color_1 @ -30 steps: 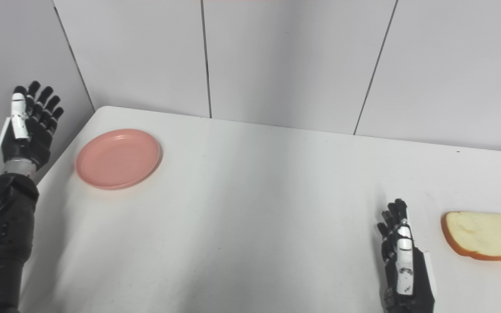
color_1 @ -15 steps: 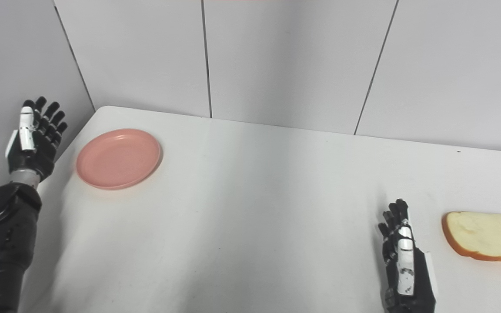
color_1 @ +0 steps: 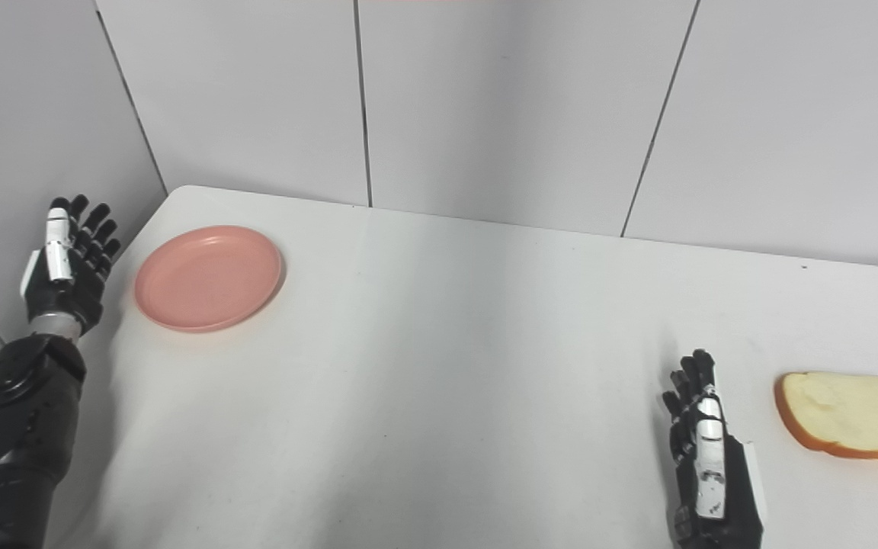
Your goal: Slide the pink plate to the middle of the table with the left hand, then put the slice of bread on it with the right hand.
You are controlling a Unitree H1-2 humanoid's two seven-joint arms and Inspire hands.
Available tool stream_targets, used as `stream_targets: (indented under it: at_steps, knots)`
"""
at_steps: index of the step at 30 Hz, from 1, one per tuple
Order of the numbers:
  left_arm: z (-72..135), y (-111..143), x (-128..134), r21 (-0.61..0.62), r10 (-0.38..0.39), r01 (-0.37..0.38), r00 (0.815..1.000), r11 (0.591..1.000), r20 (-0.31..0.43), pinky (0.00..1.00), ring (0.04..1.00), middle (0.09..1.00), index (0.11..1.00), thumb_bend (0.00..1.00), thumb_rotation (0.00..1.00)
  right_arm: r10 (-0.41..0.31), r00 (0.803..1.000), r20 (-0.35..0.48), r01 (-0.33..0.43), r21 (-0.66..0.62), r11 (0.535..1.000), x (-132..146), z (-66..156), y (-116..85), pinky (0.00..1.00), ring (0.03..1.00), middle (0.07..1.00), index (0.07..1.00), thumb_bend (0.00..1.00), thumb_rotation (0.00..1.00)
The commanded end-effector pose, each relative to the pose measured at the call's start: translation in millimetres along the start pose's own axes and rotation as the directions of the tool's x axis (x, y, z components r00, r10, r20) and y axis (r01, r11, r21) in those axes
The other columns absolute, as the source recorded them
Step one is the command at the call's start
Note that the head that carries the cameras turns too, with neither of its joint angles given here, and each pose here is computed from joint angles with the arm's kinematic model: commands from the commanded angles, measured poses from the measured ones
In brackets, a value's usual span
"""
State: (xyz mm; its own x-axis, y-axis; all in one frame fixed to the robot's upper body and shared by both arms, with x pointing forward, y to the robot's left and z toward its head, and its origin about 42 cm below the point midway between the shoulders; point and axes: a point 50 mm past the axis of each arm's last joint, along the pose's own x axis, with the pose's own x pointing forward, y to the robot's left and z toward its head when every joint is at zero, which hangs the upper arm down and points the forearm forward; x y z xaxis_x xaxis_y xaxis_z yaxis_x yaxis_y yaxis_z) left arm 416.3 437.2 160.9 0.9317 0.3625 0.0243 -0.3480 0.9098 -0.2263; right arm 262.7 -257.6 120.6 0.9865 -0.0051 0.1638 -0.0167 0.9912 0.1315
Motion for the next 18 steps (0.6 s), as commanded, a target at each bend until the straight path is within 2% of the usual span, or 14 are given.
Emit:
stream_targets:
  at_steps: [1, 18]
  knots:
    - [14.5, -3.1, 6.8, -0.009, -0.012, 0.012, 0.999, 1.0, 0.045, 1.0, 0.976, 0.95, 0.949, 0.44, 1.0, -0.021, 0.998, -0.063, 0.022, 0.016, 1.0, -16.2, -18.3, -4.5, 1.0, 1.0, 1.0, 1.0, 0.32, 1.0]
    - [-21.5, -11.9, -6.5, -0.116, 0.025, -0.028, 0.999, 0.993, -0.026, 0.99, 0.963, 0.94, 0.952, 0.43, 1.0, -0.011, 0.998, -0.057, 0.013, 0.026, 1.0, -16.0, -16.5, -8.8, 1.0, 1.0, 1.0, 1.0, 0.32, 1.0]
